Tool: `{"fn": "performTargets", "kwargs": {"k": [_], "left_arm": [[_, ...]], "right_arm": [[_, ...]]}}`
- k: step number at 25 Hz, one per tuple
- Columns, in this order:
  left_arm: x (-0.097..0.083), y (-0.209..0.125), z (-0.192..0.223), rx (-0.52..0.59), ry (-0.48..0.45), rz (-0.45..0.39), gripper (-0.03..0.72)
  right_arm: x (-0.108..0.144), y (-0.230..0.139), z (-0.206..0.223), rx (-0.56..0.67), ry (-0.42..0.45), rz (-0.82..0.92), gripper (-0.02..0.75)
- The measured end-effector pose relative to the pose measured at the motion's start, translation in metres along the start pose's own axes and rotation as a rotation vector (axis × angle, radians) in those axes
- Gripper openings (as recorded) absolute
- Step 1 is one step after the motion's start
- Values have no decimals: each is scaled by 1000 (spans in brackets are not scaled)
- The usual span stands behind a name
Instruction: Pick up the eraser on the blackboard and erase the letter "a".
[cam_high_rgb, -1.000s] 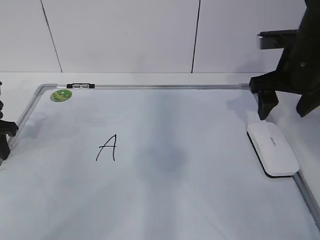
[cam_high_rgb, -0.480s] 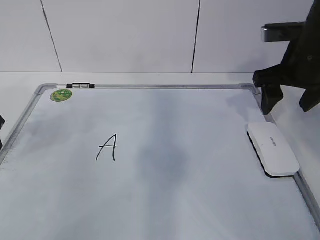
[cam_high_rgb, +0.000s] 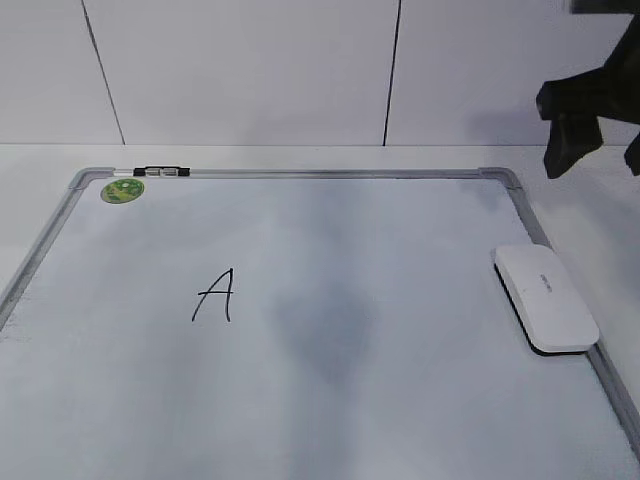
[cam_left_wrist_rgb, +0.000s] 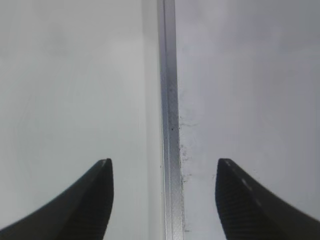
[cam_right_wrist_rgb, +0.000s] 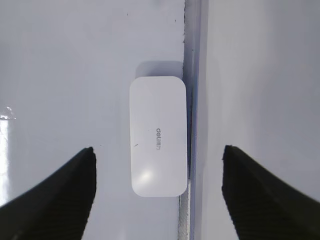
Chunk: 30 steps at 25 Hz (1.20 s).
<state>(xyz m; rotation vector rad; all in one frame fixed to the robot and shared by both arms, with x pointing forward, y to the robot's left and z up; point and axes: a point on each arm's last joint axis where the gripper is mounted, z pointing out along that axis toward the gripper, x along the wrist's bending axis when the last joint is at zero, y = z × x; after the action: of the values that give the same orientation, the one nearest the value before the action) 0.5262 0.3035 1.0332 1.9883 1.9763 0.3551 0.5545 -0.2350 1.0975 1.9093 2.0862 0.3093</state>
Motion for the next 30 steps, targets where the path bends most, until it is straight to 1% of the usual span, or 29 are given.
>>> {"fn": "performTargets", "kwargs": {"k": [10, 16, 24, 30], "left_arm": [[-4, -7, -79, -321, 10, 14, 484], [-6, -15, -118, -500, 16, 20, 484], [-8, -26, -151, -673, 21, 24, 484], [-10, -39, -174, -758, 9, 19, 484]], "right_arm": [[-9, -12, -63, -236, 30, 3, 591], [-14, -22, -97, -375, 46, 9, 591], [-19, -34, -129, -530, 51, -40, 591], [-21, -42, -148, -618, 59, -50, 588]]}}
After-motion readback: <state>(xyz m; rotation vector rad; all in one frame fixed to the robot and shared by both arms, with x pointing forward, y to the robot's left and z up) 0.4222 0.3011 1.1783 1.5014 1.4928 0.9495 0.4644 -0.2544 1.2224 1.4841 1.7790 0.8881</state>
